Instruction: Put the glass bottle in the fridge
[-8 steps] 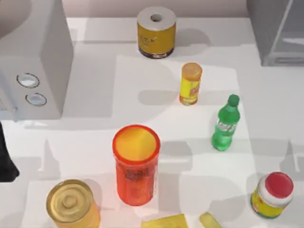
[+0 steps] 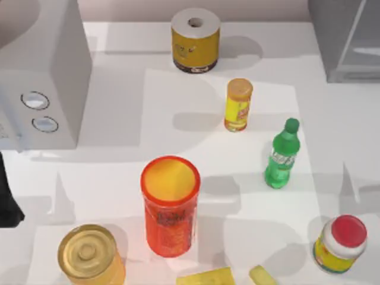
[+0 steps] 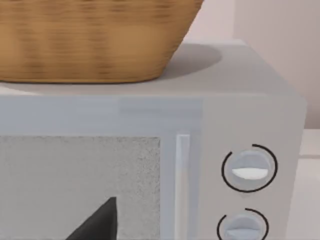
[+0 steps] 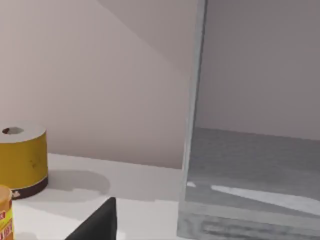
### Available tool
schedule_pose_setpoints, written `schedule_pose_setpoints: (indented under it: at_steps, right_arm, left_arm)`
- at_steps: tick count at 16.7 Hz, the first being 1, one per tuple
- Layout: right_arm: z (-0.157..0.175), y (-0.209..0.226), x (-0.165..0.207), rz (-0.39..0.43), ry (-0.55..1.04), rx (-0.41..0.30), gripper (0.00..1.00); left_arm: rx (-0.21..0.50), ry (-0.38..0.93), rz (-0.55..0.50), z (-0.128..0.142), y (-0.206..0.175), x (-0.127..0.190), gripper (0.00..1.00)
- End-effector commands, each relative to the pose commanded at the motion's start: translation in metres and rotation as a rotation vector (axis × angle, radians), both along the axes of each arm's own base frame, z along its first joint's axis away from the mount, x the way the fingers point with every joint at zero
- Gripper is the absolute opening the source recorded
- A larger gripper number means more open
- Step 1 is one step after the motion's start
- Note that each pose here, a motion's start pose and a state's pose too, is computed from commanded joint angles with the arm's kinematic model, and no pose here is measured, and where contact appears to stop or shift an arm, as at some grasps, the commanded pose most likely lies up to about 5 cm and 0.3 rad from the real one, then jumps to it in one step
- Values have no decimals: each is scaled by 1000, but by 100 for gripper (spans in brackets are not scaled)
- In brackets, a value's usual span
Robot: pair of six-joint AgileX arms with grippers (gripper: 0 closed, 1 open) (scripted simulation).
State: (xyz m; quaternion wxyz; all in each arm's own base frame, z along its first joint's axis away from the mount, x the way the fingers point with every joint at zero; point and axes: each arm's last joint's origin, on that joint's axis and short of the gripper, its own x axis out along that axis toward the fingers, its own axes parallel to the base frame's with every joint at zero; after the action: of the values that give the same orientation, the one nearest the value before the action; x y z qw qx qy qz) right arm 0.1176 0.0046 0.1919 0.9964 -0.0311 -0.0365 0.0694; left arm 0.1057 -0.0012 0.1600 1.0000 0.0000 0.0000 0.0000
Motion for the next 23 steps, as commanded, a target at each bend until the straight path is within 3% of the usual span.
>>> schedule_pose_setpoints:
  at_steps: [6, 13, 18, 23]
  right_arm:
    - [17, 17, 55, 251, -36, -94, 100]
    - [-51, 49, 105, 538, 185, -110, 100]
    - [-94, 59, 103, 616, 343, -104, 100]
    - [-99, 60, 101, 619, 366, -104, 100]
  left_arm:
    - [0, 0, 0, 0, 0, 0, 100]
    - [0, 0, 0, 0, 0, 0, 100]
    - [0, 0, 0, 0, 0, 0, 100]
    - [0, 0, 0, 0, 0, 0, 100]
